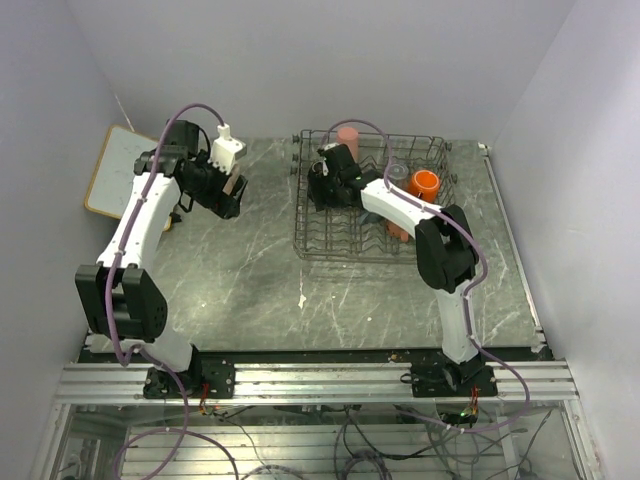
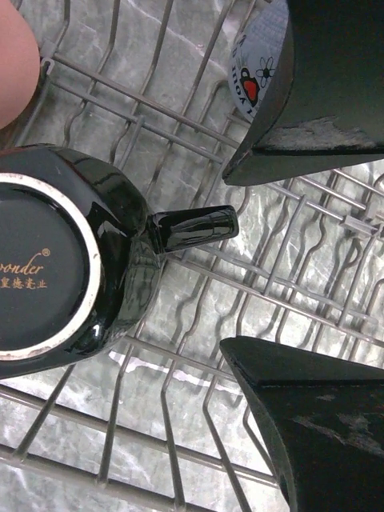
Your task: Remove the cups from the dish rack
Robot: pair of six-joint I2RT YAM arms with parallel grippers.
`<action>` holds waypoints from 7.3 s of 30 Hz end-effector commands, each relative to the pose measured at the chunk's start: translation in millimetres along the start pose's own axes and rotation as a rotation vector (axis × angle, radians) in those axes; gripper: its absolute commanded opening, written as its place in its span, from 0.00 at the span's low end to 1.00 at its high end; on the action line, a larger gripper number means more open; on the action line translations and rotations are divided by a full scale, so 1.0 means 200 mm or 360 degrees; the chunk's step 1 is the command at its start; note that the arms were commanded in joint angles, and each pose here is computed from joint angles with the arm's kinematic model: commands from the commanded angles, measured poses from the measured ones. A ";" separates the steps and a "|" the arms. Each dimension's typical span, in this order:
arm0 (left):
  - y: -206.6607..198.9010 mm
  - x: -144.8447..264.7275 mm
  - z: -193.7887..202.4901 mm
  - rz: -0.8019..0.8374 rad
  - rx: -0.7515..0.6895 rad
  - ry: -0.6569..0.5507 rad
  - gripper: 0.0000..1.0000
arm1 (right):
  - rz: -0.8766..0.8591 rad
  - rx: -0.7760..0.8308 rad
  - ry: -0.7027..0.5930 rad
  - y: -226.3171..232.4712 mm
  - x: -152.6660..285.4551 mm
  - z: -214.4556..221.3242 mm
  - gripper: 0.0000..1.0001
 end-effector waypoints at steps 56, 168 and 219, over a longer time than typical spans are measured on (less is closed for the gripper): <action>-0.22 0.20 0.12 0.0055 -0.0331 -0.0293 0.99 | -0.0237 -0.0218 -0.0326 0.13 0.55 -0.26 0.00; 0.44 -0.62 -0.48 -0.0613 -0.0201 -0.0044 0.81 | 0.0192 -0.0654 -0.0447 -0.44 0.38 -0.50 1.00; 0.00 0.54 0.34 -0.0464 -0.0465 0.0147 0.99 | 0.0106 -0.0256 -0.0819 -0.16 0.44 -0.57 0.33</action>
Point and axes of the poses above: each gripper's point midway between its finger pads, its own x axis back along the fingers, its own y axis along the line the jaws close on, z = x × y, the point moved 7 cm from there along x, back along the fingers, and after that the axes turned 4 degrees about -x, right-handed, at the moved point
